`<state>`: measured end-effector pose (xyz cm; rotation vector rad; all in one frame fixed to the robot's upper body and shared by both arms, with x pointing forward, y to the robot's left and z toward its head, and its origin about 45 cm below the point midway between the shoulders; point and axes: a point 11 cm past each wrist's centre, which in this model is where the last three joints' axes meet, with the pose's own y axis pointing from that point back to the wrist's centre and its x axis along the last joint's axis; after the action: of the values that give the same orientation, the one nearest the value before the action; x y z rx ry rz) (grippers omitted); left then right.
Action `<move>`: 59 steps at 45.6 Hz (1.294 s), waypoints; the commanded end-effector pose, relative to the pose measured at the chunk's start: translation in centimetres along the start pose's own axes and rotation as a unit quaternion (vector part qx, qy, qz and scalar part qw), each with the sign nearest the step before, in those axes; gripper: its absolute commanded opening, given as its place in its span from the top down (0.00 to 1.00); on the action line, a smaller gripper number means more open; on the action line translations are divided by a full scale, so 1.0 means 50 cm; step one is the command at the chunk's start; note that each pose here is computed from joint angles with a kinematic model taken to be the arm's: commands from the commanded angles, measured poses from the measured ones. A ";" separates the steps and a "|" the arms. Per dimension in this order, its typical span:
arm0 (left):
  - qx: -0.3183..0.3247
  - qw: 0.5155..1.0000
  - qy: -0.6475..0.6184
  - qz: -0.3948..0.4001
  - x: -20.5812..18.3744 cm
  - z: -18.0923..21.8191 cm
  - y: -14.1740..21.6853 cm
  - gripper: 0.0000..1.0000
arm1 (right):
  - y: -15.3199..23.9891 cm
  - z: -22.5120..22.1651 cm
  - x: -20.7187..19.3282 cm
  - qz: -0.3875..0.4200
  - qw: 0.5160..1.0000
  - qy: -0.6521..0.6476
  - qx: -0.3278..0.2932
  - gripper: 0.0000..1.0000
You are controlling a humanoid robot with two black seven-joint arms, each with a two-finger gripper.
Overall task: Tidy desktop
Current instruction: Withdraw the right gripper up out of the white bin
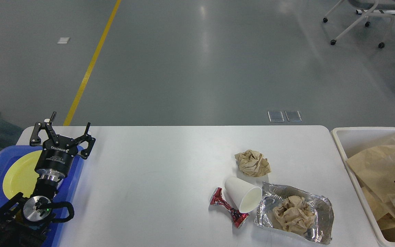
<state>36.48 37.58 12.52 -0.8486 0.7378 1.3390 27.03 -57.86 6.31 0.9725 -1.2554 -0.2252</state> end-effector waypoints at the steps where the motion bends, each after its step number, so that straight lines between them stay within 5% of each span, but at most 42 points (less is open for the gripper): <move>1: 0.000 1.000 0.000 0.001 0.000 0.000 0.000 0.04 | -0.005 0.013 -0.043 0.009 1.000 0.010 -0.016 1.00; 11: 0.000 1.000 0.000 0.000 0.000 0.000 0.000 0.04 | -0.006 0.017 -0.117 -0.003 0.999 0.032 -0.025 1.00; 26: 0.000 1.000 0.000 0.000 0.000 0.000 0.000 0.04 | -0.005 0.005 -0.123 0.003 0.999 0.040 -0.020 0.99; 30: 0.000 1.000 0.000 0.000 0.000 0.000 0.000 0.04 | -0.005 0.008 -0.102 0.032 0.999 0.033 -0.020 0.41; 35: 0.001 1.000 0.000 0.000 0.000 0.000 0.000 0.04 | -0.002 0.005 -0.083 0.082 0.996 0.024 -0.016 0.02; 59: 0.001 1.000 0.000 0.000 -0.001 -0.001 0.000 0.04 | 0.007 -0.052 -0.050 0.088 0.994 0.071 0.010 0.00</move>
<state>36.49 37.57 12.51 -0.8479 0.7388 1.3387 26.04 -55.07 3.47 0.8563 -1.2546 -0.0705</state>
